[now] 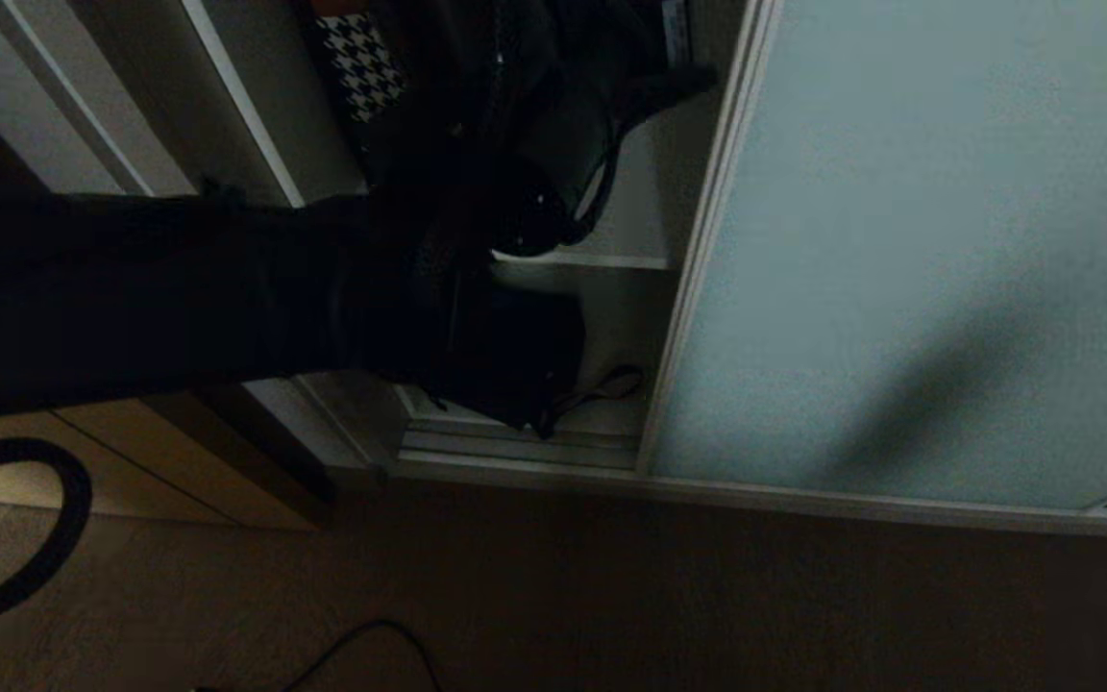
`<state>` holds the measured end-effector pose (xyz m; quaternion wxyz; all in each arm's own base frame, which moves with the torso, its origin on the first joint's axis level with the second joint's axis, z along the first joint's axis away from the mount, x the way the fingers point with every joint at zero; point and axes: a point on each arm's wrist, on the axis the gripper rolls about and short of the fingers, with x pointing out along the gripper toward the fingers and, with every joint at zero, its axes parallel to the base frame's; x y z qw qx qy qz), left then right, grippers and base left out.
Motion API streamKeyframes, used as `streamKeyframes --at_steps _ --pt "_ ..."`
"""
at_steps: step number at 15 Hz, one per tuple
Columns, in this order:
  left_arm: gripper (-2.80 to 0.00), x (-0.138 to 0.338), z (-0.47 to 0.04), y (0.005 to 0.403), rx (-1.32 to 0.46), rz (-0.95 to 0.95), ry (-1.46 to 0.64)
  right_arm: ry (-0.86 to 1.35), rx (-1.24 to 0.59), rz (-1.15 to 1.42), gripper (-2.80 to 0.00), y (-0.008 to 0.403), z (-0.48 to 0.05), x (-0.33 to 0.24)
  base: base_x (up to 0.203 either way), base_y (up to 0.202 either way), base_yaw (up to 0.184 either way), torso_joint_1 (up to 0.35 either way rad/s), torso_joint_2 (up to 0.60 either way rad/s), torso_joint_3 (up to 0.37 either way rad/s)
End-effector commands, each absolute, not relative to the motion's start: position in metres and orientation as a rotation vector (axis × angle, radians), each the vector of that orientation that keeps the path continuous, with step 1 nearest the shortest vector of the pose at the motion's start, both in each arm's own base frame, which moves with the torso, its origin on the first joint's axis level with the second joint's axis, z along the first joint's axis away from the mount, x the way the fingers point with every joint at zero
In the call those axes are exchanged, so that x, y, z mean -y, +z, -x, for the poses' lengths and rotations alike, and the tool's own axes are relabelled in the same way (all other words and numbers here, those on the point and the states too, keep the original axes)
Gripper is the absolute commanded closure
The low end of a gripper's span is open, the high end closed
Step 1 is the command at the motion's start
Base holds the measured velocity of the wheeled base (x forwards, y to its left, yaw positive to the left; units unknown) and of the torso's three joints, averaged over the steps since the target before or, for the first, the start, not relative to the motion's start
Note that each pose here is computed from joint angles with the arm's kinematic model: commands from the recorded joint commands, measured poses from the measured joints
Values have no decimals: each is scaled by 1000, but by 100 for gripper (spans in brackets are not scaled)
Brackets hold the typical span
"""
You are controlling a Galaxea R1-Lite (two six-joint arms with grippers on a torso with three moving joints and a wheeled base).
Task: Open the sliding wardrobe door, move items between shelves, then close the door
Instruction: Open the door
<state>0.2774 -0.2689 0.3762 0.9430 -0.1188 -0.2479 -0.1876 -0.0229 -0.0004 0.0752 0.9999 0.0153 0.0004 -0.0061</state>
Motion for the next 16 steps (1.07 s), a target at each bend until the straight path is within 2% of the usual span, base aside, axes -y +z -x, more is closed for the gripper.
streamKeyframes --at_steps 1,5,8,11,16 --pt "0 236 -274 404 574 242 -311 -12 0 -31 0 75 23 0 0 0 0 0 0 0" --pt "0 185 -255 432 589 172 -202 -12 0 -31 0 75 23 0 0 0 0 0 0 0" --pt "0 130 -251 430 503 51 -57 -12 -1 -31 0 75 23 0 0 0 0 0 0 0" --pt "0 91 -238 403 390 -27 39 -12 1 -31 0 75 23 0 0 0 0 0 0 0" --pt "0 52 -174 332 207 -50 137 -12 2 -31 0 75 23 0 0 0 0 0 0 0"
